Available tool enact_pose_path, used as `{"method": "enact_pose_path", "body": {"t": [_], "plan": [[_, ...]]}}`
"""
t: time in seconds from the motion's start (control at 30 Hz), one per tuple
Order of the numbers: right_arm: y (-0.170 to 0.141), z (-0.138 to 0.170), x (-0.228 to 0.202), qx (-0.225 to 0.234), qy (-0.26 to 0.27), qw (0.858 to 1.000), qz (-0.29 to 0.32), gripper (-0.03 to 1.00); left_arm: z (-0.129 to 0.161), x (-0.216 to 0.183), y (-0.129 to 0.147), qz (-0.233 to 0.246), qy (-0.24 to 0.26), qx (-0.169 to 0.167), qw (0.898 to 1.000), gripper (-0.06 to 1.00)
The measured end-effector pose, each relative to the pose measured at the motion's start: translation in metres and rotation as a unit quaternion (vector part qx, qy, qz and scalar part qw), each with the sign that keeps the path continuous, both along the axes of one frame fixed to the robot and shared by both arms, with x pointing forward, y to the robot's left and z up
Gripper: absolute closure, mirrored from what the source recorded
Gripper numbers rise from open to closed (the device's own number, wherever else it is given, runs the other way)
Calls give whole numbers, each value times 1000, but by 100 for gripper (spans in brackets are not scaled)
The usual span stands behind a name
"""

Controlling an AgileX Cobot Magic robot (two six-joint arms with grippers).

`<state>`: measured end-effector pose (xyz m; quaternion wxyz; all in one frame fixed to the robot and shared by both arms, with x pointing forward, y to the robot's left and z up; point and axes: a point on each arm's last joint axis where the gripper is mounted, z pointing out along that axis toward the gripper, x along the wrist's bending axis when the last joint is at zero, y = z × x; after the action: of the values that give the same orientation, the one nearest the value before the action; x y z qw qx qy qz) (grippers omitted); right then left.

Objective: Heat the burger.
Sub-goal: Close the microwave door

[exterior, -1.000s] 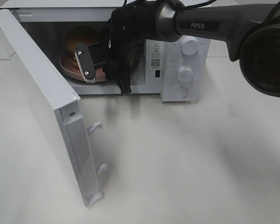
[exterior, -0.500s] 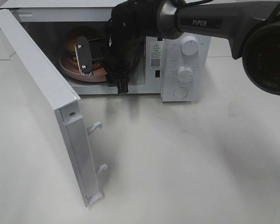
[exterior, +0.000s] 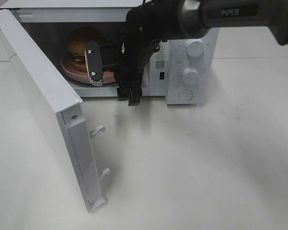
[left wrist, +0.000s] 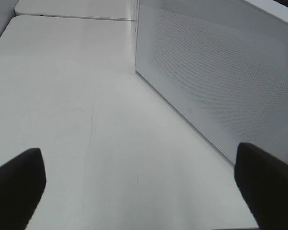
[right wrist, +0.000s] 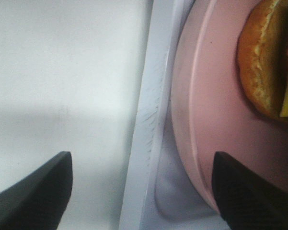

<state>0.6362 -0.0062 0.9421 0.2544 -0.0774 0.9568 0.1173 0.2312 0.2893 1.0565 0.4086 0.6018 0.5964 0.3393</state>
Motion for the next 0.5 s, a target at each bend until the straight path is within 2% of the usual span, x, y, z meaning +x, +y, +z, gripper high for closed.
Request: {"method": "enact_pose_path", "body": {"t": [0.5], "plan": [[-34, 13, -47, 12, -13, 1000, 11, 20, 0, 0, 0, 0, 0, 0, 1000, -5]]}}
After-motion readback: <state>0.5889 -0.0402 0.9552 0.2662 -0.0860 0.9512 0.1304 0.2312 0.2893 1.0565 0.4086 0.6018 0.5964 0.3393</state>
